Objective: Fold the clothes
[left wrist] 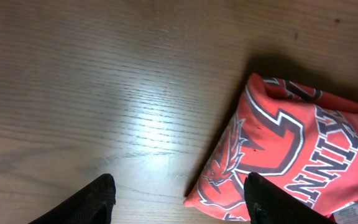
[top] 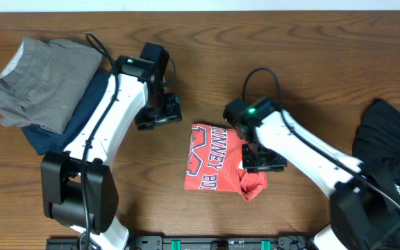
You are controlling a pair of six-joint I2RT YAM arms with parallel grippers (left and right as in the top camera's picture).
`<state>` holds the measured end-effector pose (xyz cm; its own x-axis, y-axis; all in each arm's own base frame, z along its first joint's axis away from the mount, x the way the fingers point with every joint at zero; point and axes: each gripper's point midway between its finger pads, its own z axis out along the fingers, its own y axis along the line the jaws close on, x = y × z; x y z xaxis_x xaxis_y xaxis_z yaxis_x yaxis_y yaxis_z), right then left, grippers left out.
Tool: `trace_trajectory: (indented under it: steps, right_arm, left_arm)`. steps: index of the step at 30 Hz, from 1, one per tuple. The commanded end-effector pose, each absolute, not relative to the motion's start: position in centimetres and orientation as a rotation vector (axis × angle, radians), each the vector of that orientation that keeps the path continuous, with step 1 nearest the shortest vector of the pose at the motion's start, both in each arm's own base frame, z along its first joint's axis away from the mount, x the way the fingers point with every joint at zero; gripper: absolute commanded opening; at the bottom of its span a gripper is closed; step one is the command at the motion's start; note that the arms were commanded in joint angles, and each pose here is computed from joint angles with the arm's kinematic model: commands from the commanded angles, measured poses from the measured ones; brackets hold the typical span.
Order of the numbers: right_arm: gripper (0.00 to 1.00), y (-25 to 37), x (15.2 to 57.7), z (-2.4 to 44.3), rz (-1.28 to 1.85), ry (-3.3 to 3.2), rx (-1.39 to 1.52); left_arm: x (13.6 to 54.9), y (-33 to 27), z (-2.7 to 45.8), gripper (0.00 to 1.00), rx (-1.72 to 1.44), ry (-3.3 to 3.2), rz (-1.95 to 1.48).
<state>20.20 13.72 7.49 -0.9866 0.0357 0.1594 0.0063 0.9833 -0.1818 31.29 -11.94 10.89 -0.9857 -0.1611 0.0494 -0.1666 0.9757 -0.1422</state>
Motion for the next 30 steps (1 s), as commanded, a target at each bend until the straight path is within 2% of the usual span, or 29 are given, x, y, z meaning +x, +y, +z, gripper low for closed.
trace_trajectory:
  steps: [1, 3, 4, 7, 9, 12, 13, 22, 25, 29, 30]
  right_arm:
    - [0.32, 15.9, 21.4, 9.6, -0.013, -3.040, 0.072]
    - [0.18, 16.1, 22.1, 9.7, -0.049, -3.062, 0.073]
    - [0.15, 15.9, 22.2, 9.6, -0.046, -3.061, 0.064]
    - [0.14, 15.3, 22.1, 8.9, -0.021, -3.033, 0.038]
    - [0.16, 14.9, 21.9, 8.4, -0.004, -3.014, 0.026]
    - [0.32, 14.6, 21.5, 8.2, 0.010, -2.998, 0.017]
    - [0.34, 14.5, 21.5, 8.1, 0.012, -2.995, 0.017]
    - [0.35, 14.8, 21.2, 5.7, -0.029, -3.003, -0.065]
    - [0.30, 15.5, 21.2, 4.4, -0.096, -3.009, -0.068]
    - [0.01, 15.4, 21.3, 3.7, -0.102, -3.021, -0.095]
    - [0.01, 15.2, 21.4, 3.7, -0.092, -3.025, -0.099]
  left_arm:
    - [30.5, -13.2, 10.5, 0.68, 0.168, -3.073, 0.207]
    - [30.1, -14.0, 10.4, 0.68, 0.124, -3.072, 0.203]
    - [30.0, -14.4, 10.3, 0.68, 0.105, -3.071, 0.201]
    - [29.8, -15.2, 9.8, 0.68, 0.070, -3.065, 0.197]
    - [29.7, -15.7, 9.2, 0.68, 0.051, -3.054, 0.190]
    - [29.3, -16.5, 8.2, 0.68, 0.024, -3.018, 0.187]
    - [29.1, -16.9, 7.9, 0.68, 0.015, -3.002, 0.200]
    - [28.3, -19.2, 4.4, 0.68, -0.066, -2.938, 0.168]
    - [28.1, -19.2, 3.6, 0.68, -0.070, -2.918, 0.150]
    - [28.0, -19.2, 3.0, 0.68, -0.068, -2.905, 0.140]
    - [28.1, -19.2, 3.0, 0.68, -0.068, -2.907, 0.141]
